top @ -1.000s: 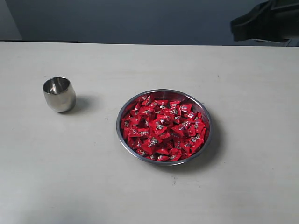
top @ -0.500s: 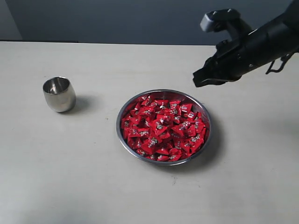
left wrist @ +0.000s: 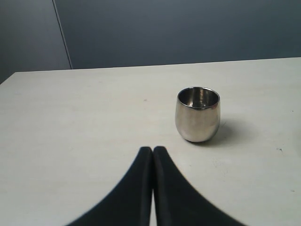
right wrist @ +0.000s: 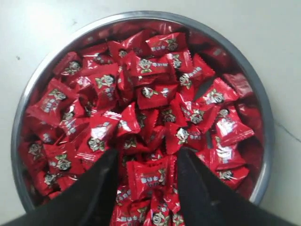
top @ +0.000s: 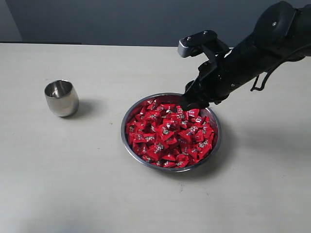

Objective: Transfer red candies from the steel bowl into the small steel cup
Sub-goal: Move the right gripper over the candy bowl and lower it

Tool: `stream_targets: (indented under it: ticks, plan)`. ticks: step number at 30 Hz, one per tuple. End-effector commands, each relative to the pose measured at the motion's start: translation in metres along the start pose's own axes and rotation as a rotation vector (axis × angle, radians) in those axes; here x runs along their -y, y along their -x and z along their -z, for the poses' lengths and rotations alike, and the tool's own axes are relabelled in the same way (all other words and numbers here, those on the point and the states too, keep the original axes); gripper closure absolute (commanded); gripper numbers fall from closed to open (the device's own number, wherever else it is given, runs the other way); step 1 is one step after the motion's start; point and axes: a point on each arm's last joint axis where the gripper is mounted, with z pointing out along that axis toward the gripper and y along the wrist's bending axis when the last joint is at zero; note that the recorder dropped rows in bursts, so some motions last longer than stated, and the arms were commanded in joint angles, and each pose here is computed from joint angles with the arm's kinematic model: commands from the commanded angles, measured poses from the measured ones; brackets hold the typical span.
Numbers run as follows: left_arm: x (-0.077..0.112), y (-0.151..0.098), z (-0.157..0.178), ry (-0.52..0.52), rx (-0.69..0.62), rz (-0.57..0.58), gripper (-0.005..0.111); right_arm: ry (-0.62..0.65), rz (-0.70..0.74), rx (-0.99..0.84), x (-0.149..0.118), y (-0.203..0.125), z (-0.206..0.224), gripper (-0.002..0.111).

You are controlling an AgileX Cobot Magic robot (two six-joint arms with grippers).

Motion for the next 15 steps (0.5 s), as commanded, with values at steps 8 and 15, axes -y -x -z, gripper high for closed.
stream_targets:
  ticks: [8, 15]
  plan:
    - [0.0, -0.001, 0.0, 0.0, 0.002, 0.005, 0.106, -0.029, 0.057, -0.127, -0.016, -0.007, -0.032, 0.068]
    - [0.0, -0.001, 0.0, 0.0, 0.002, 0.005, 0.106, -0.177, 0.214, -0.27, -0.036, -0.017, -0.067, 0.068]
